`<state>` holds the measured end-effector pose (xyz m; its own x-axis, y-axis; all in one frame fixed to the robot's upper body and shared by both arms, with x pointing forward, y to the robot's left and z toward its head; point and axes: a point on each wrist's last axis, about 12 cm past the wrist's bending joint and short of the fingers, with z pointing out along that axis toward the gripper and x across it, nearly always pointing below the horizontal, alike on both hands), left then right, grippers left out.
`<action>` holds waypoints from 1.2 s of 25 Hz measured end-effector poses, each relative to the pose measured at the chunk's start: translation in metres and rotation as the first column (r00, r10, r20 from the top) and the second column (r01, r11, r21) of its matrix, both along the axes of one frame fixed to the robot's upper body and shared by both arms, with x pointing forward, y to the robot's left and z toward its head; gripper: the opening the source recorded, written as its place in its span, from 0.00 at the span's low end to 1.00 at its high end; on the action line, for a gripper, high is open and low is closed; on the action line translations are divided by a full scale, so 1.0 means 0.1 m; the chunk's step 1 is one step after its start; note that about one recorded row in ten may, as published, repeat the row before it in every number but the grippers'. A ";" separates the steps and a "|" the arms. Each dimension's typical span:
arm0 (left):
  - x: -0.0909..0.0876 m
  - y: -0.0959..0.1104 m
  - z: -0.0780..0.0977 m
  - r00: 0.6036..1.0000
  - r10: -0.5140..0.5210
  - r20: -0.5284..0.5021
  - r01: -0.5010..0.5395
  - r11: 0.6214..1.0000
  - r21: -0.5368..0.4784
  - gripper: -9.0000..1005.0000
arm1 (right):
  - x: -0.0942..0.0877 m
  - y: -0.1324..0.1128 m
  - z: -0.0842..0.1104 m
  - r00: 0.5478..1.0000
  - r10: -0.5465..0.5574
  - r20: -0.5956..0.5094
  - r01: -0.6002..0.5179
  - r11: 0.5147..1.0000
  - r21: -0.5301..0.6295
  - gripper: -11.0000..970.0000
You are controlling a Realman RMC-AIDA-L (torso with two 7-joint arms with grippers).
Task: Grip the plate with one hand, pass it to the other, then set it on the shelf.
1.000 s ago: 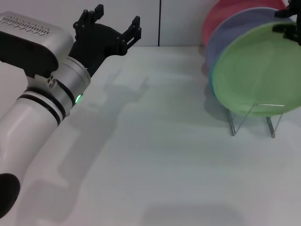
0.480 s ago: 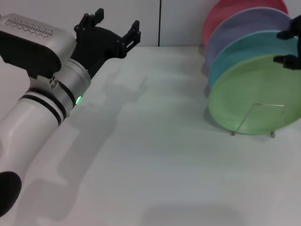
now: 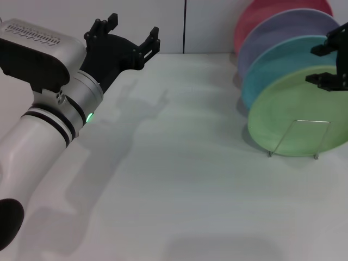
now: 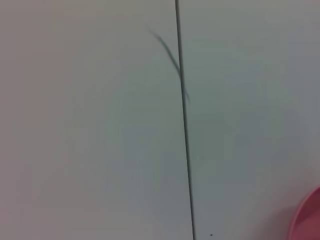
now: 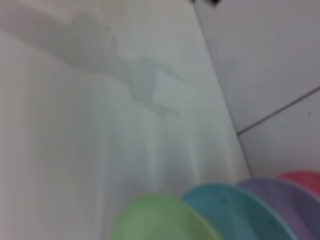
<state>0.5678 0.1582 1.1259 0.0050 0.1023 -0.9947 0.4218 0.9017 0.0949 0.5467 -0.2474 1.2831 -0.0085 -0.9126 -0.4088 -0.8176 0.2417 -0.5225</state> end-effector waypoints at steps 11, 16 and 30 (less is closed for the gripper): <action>0.02 0.00 -0.02 1.000 -0.002 -0.001 0.002 1.000 -0.002 0.86 | -0.01 -0.03 0.40 0.966 -0.108 0.235 0.066 0.981 0.180 0.48; 0.07 0.17 -0.03 0.998 0.059 0.034 -0.059 0.998 -0.016 0.86 | -0.16 -0.50 0.50 0.891 -0.218 0.397 0.010 0.886 0.463 0.48; -0.08 0.83 -0.25 0.946 0.281 0.163 -0.275 0.960 -0.060 0.86 | -1.40 -1.92 -0.61 0.522 -0.657 0.545 -0.457 0.324 0.828 0.48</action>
<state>0.5599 0.2408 1.1006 0.1494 0.0878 -0.9849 0.1346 0.9850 0.1082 0.4068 -0.4394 1.2219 0.7070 -0.0119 -0.7071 -0.1604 0.9711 -0.1767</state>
